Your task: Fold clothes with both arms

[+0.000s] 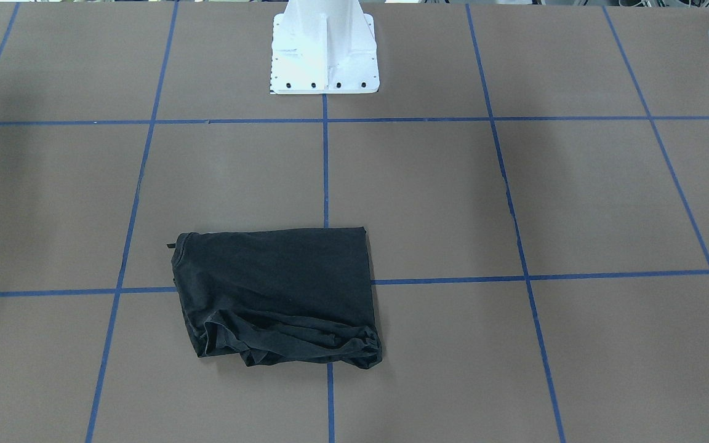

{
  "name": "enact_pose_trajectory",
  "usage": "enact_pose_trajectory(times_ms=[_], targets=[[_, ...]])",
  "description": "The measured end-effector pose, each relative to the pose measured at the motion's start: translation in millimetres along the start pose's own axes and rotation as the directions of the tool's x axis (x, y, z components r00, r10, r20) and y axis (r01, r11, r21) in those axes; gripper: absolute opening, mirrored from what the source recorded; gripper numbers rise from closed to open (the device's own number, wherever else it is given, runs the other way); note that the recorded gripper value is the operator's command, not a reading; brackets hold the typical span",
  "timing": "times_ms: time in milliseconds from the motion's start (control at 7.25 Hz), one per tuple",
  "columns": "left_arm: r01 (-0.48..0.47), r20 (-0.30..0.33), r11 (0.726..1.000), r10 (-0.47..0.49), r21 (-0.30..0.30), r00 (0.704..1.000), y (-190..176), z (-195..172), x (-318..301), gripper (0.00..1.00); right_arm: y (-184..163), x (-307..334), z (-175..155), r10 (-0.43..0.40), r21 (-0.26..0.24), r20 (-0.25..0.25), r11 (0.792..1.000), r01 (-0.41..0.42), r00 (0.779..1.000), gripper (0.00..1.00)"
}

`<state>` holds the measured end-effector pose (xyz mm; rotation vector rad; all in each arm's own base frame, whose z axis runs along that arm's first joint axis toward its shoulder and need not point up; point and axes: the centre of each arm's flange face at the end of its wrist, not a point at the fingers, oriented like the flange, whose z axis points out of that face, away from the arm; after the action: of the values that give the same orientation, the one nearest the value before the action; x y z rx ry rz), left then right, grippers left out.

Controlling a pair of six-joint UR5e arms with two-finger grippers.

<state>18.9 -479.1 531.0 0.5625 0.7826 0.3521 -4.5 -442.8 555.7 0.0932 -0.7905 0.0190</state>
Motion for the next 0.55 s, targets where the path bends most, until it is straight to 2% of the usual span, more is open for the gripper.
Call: enact_pose_trajectory(times_ms=[276,552], targets=[[0.066,-0.020,0.997,-0.067,-0.039,0.998,17,-6,-2,1.00,14,6,-4,-0.019,-0.005,0.011,1.000,0.019,1.000,1.00],[0.094,-0.008,0.995,-0.094,-0.039,0.996,15,-6,-4,1.00,19,4,-8,-0.106,-0.015,0.007,0.994,0.106,0.994,1.00]])
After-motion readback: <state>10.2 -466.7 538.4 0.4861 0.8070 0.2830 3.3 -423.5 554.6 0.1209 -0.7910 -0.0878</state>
